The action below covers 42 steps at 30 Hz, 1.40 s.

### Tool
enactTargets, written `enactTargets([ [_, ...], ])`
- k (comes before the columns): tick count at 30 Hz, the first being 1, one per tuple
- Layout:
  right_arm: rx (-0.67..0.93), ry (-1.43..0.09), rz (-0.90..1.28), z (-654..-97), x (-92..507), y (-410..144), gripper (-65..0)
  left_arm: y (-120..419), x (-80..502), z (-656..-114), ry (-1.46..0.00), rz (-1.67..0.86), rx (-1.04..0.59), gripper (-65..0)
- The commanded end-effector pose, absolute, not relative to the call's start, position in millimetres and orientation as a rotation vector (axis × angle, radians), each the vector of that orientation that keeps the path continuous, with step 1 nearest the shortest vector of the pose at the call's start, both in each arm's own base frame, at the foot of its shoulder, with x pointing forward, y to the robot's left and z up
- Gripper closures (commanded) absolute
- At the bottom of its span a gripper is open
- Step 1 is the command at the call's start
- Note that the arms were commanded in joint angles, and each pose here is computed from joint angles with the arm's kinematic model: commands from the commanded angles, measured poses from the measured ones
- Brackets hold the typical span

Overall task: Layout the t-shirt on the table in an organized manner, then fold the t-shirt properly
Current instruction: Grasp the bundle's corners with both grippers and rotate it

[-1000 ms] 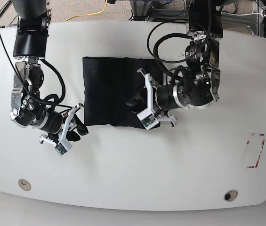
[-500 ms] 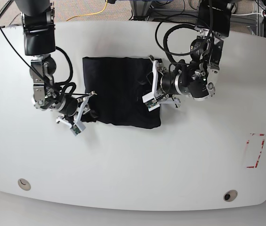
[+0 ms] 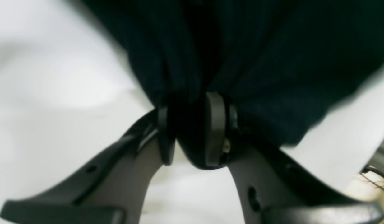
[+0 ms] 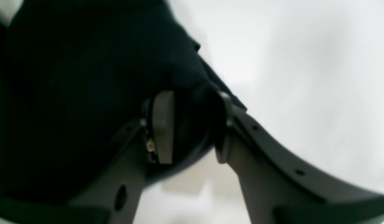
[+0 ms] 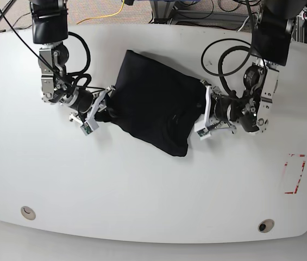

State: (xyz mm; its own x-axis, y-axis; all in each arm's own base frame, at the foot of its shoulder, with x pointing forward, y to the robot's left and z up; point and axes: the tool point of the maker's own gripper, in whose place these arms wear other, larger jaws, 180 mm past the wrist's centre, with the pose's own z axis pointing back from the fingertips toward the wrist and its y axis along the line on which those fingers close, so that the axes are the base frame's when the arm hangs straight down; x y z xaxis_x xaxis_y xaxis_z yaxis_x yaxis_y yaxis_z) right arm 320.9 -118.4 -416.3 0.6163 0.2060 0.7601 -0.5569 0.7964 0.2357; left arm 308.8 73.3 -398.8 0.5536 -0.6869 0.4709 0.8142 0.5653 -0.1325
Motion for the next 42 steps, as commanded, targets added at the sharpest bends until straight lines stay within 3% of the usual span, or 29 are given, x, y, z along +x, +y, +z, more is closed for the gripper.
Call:
enactTargets([
  [1, 0.447, -0.809, 0.489, -402, 314, -123, -18.7, 73, 334, -387, -0.438, -0.904, -0.355, -13.9],
  [9, 0.420, -0.838, 0.516, -374, 289, -108, -18.7, 40, 371, -366, -0.488, -1.028, -0.351, -13.9],
  [14, 0.370, -0.887, 0.585, -340, 290, -100, -18.7, 5, 388, -326, -0.602, -1.095, -0.363, -13.9],
  [21, 0.280, -0.953, 0.687, -293, 297, -94, -18.7, 7, 393, -271, -0.724, -1.110, -0.341, -13.9],
  [30, 0.269, -0.934, 0.660, -300, 323, -103, -18.7, 39, 336, -305, -0.658, -0.978, -0.388, -13.9],
  [42, 0.405, -0.851, 0.498, -366, 332, -114, -18.7, 39, 280, -364, -0.534, -0.895, -0.475, -13.9],
])
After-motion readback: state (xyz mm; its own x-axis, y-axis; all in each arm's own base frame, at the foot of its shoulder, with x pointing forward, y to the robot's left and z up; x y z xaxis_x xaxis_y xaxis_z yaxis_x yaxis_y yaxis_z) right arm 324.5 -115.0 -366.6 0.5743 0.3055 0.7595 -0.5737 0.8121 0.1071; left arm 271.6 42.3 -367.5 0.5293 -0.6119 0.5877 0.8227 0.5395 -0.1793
